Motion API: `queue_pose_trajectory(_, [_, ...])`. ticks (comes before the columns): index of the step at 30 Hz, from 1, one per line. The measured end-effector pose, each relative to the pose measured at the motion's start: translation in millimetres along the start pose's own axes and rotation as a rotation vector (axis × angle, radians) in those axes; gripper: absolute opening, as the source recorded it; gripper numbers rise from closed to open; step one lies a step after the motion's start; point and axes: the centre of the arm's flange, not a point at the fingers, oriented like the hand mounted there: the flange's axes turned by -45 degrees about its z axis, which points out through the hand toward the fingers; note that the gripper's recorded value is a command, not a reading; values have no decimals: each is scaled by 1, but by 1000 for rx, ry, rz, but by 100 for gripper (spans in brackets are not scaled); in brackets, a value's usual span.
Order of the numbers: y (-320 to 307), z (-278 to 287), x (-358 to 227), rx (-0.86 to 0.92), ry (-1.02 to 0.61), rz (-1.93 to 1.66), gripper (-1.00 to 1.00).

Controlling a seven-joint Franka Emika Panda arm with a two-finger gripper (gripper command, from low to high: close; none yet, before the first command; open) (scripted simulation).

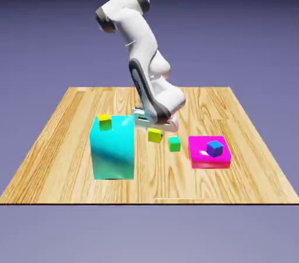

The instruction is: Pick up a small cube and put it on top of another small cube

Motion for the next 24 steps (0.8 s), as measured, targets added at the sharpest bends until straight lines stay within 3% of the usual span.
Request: queue_pose_trajectory(24, [50,-12,35,243,23,-1078,-100])
